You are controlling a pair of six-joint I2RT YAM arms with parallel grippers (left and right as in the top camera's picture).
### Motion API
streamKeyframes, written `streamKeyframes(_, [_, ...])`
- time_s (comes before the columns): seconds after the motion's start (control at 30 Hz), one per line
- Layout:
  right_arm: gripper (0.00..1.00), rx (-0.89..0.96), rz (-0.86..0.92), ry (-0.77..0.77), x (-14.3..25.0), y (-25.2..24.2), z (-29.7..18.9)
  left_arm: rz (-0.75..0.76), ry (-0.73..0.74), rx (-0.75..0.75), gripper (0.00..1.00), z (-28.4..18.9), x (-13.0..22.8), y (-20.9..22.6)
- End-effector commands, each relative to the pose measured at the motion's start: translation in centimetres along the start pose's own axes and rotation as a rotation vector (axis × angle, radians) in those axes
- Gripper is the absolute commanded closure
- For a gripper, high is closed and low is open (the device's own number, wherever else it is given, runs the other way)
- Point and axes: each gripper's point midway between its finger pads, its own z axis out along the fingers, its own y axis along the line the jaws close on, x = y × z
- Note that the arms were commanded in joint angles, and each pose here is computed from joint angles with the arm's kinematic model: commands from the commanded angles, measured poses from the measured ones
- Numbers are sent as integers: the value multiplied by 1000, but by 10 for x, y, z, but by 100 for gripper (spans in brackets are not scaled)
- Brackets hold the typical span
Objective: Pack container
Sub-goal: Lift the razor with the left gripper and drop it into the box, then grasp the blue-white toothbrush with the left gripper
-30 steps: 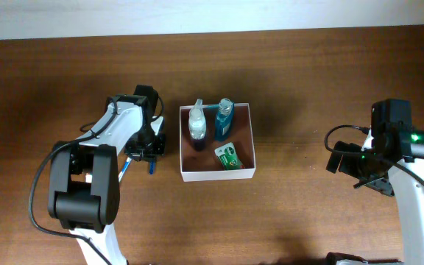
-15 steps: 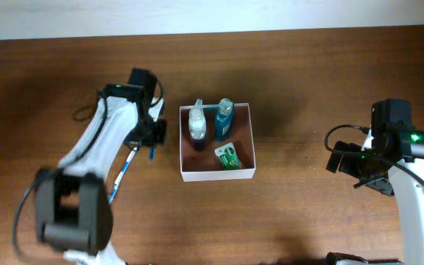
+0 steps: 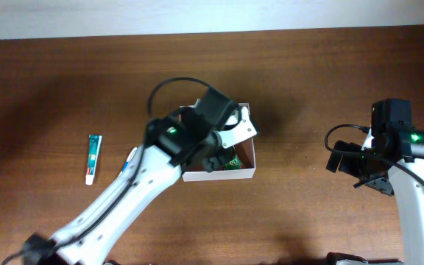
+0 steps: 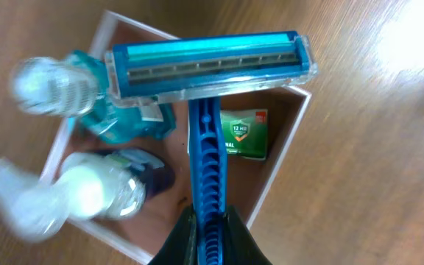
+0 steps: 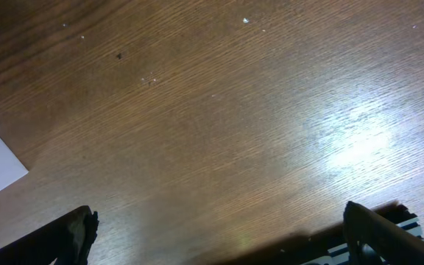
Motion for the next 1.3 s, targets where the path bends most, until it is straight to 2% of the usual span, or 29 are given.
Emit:
streamKeyframes(0.0, [1,-9,7,2,0,0,1,63,131,24,99,48,20,1])
streamKeyframes(0.3, [1,-9,7,1,0,0,1,59,315,116,99,100,56,-13])
streamKeyframes(0.43, [1,-9,7,1,0,0,1,73,348,52,73,95,60,-2])
streamKeyframes(0.6, [1,-9,7,1,0,0,1,37,348,-50,59,57,52,13])
streamKeyframes(0.63, [1,-9,7,1,0,0,1,15,337,-78,42,45,48,18])
streamKeyframes(0.73, [1,-9,7,1,0,0,1,-41,302,-132,39,9,42,28])
streamKeyframes(0.8, [1,-9,7,1,0,0,1,-131,248,-171,38,-18,40,37])
streamKeyframes(0.83, [1,-9,7,1,0,0,1,-180,221,-191,13,-28,41,42])
streamKeyframes(0.87, [1,-9,7,1,0,0,1,-234,197,-211,1,-39,44,49])
streamKeyframes(1.0, [1,-9,7,1,0,0,1,-499,118,-308,1,-82,71,89])
streamKeyframes(1.07, [1,-9,7,1,0,0,1,-608,102,-306,1,-91,91,107])
streamKeyframes(1.27, [1,-10,7,1,0,0,1,-858,178,-270,1,-77,164,141])
